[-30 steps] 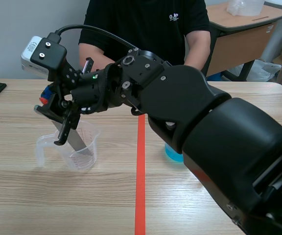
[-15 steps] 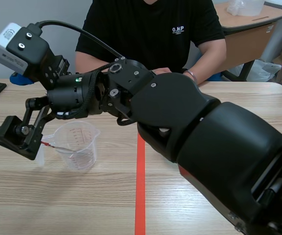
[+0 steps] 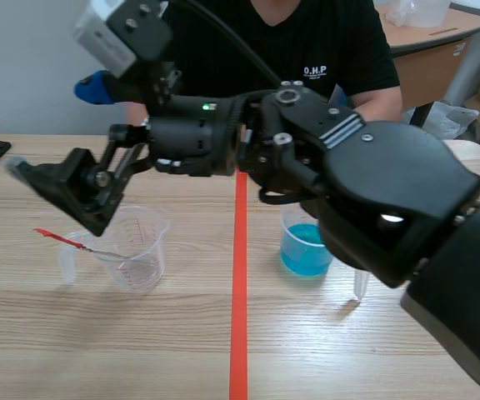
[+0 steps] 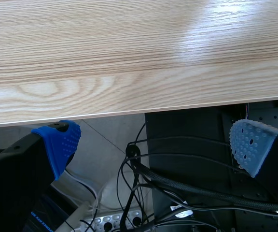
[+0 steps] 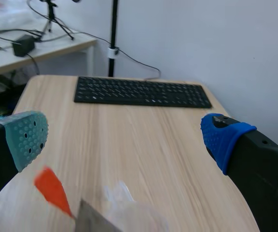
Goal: Do the redox reaction experiment.
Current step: 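Return to the home posture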
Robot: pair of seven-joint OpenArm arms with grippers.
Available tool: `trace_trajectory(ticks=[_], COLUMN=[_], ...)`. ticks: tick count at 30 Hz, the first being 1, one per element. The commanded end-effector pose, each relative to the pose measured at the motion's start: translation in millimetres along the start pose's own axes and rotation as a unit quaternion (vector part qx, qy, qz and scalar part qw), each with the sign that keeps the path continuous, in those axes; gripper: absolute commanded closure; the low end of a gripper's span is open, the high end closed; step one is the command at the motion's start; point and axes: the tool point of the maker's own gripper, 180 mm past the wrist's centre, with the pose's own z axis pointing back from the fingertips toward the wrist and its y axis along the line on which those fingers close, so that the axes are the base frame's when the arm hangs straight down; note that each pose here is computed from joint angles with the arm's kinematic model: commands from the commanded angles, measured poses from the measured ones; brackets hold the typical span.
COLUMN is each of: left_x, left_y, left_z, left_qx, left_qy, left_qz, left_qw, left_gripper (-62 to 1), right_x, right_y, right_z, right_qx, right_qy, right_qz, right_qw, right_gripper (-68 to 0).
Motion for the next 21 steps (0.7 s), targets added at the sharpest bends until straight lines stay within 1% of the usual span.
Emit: trace_trajectory(ticks=[1,5,7,10,15,18,21], left_x=[6,6,6,6,5,6,15], left_y=[-2,-2,-2,-2,-2,-5,-10], left_z=[-1,-1,-1,-1,0,2,6], left_qx=[-0.003,-0.003,-0.003,-0.003,-0.007,-0.025,-0.052], left_qy=[-0.011,-0.011,-0.011,-0.011,-0.009,-0.008,-0.020], left_qz=[0.003,0.003,0.003,0.003,0.000,-0.010,-0.025], left_qw=[0.9999,0.9999,0.9999,0.9999,0.9999,0.9996,0.9982], left_gripper=[-62.3,-62.3,-62.3,-62.3,-62.3,-62.3,-62.3], right_x=[13.1,10.7,9.6,4.6,-3.5,-4.1,-0.9], right_y=[-15,-29,-31,-29,-15,-2,10], right_z=[14,49,66,88,120,136,151], right_qx=[-0.024,-0.068,-0.084,-0.106,-0.132,-0.144,-0.158], right_qy=[-0.014,0.001,0.007,0.027,0.053,0.065,0.076], right_qz=[0.007,0.004,0.003,0.004,-0.003,-0.007,-0.009], right_qw=[0.9996,0.9977,0.9964,0.9940,0.9898,0.9875,0.9844], right_gripper=[-67.9,-67.9,-67.9,-67.9,-67.9,-67.9,-67.9])
